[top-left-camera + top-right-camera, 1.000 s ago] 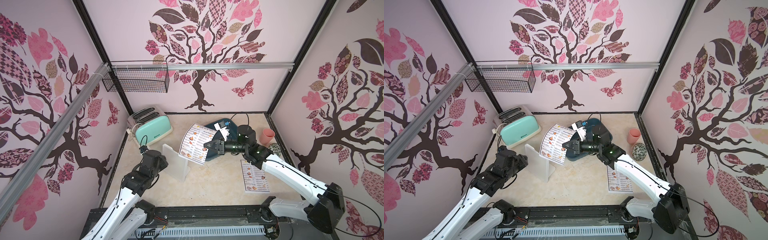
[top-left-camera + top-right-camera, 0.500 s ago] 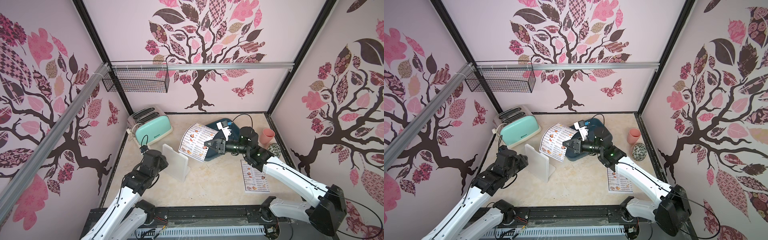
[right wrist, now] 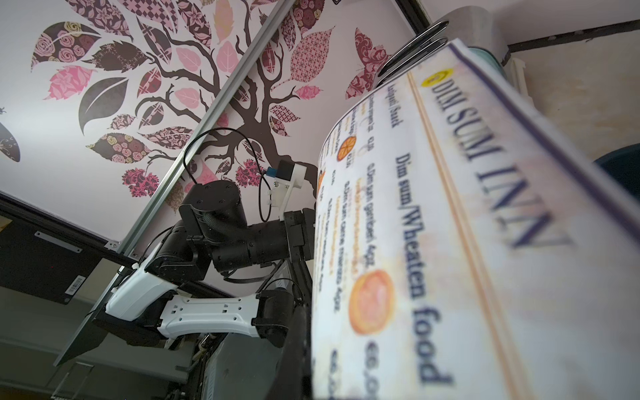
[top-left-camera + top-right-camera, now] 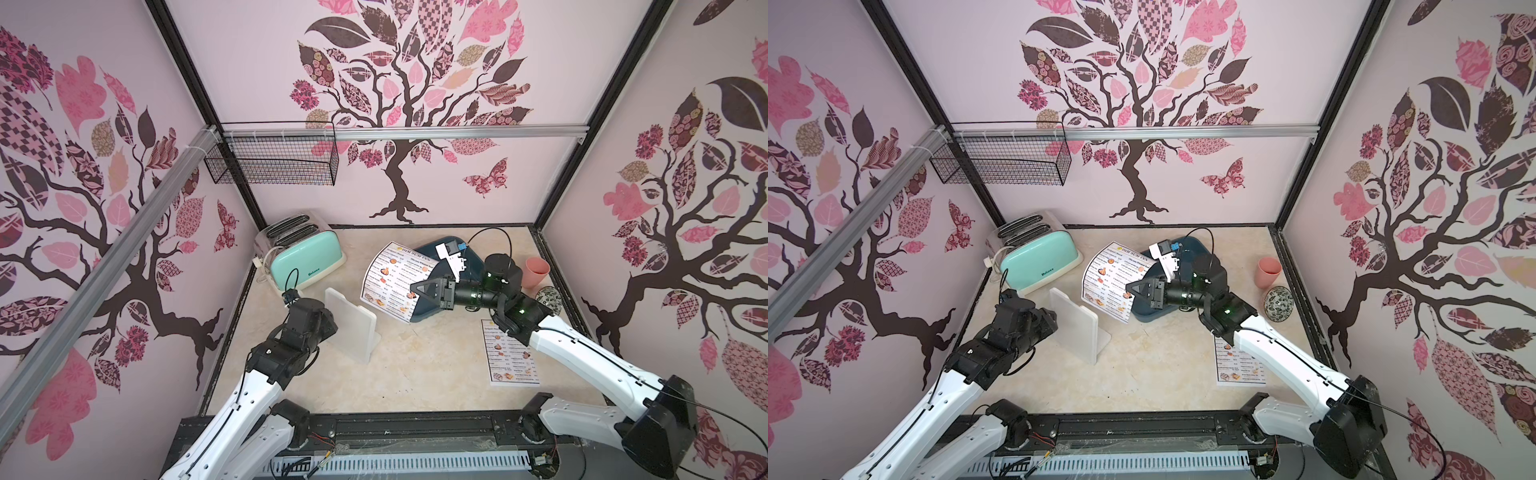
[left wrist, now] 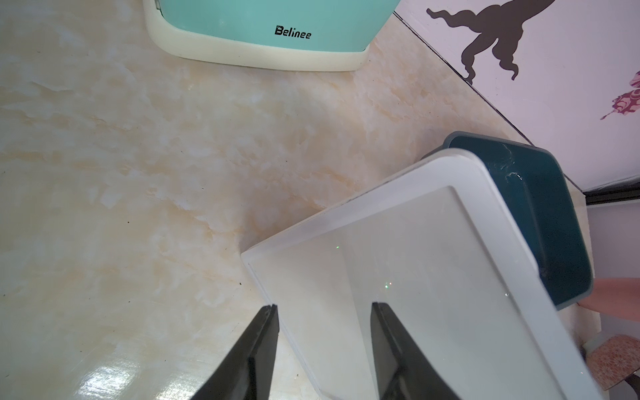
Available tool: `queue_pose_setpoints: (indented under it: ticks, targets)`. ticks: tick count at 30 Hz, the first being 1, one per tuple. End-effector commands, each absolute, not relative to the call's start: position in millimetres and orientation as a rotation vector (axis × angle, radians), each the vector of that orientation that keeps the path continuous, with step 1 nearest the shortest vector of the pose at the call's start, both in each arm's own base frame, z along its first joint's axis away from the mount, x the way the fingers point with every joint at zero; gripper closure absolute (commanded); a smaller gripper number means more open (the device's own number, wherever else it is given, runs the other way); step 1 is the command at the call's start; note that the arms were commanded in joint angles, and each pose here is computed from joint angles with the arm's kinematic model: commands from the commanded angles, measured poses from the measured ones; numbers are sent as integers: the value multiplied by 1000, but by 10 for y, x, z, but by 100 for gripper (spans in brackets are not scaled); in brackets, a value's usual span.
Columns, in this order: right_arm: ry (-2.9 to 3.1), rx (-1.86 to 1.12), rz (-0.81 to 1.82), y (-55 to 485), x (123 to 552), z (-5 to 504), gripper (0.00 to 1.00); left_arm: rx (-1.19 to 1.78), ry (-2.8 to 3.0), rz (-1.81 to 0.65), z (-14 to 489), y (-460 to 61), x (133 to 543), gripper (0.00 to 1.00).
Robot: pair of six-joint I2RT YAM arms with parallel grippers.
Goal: Replace the menus in the menu holders
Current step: Insert the menu into the menu holder.
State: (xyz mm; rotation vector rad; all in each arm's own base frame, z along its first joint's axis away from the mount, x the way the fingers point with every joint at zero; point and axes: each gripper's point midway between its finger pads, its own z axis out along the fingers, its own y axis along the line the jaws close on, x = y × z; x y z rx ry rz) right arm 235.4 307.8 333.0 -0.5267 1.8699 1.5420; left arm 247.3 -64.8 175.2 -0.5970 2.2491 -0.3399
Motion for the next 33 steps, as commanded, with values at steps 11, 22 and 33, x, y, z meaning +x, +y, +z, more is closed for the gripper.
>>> queue_pose_setpoints:
  ticks: [11,22,33]
  targets:
    - [1913,-570,1596,3116,2236,3235,100,-578,2234,-349,1806,-664,2509,51]
    - [1954,-565,1561,3106,2263,3114,100,-579,2233,-350,1806,-666,2515,51]
    - [1962,-509,1472,3025,2341,3097,100,-577,2231,-351,1820,-672,2530,51]
